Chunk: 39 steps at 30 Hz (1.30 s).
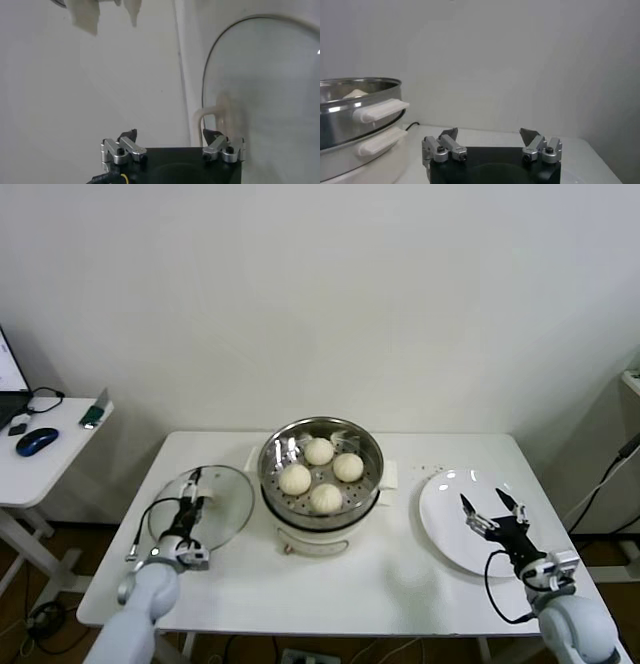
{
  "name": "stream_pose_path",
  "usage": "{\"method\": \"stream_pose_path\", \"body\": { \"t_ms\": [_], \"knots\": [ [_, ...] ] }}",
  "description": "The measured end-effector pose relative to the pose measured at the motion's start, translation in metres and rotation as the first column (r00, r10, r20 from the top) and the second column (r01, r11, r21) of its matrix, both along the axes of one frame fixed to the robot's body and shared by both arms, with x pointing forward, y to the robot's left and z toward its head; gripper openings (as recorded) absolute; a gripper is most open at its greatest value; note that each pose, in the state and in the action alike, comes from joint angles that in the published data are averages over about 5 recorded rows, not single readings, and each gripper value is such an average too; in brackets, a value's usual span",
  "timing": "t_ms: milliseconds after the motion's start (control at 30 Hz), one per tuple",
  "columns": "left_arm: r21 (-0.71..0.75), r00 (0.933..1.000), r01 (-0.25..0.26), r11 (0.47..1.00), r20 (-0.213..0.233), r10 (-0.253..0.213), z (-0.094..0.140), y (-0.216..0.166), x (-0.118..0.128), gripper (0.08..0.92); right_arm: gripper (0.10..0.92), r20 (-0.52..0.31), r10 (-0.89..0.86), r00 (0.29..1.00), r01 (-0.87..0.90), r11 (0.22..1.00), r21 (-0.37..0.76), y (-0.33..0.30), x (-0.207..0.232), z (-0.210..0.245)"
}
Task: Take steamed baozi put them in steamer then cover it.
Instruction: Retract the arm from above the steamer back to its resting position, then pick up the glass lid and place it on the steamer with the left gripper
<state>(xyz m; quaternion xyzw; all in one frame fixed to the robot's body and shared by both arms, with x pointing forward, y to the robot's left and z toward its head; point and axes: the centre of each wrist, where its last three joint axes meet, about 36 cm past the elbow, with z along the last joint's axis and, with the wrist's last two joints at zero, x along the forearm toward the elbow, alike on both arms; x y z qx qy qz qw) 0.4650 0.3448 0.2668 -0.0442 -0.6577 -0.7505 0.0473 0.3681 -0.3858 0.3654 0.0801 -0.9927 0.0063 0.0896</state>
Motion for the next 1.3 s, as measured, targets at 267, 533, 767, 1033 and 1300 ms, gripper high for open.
{"method": "stream_pose_path", "body": {
  "t_ms": [267,533,767,1033,1300],
  "knots": [
    [0.006,1.0,0.0,1.0,0.003,0.0,-0.002,0.001,0.014,0.759,0.823,0.0,-0.001,1.0,0.001,1.0,-0.007,0.001,-0.003,-0.005],
    [0.006,1.0,-0.001,1.0,-0.004,0.001,-0.004,0.004,0.017,0.537,0.823,0.004,-0.001,1.0,0.001,1.0,-0.018,0.001,-0.003,-0.009],
    [0.002,1.0,-0.005,1.0,-0.002,0.005,-0.001,0.008,0.015,0.329,0.823,0.007,-0.002,1.0,0.002,1.0,-0.025,0.002,-0.001,-0.011],
    [-0.005,0.9998,-0.01,1.0,0.019,0.01,0.012,0.012,0.007,0.159,0.823,0.009,-0.004,1.0,0.004,0.999,-0.035,0.0,0.001,-0.012],
    [-0.017,0.9951,-0.027,0.999,0.095,0.029,0.039,0.016,-0.008,0.155,0.823,0.011,0.002,1.0,-0.001,0.999,-0.049,-0.003,0.007,-0.01]
  ]
}}
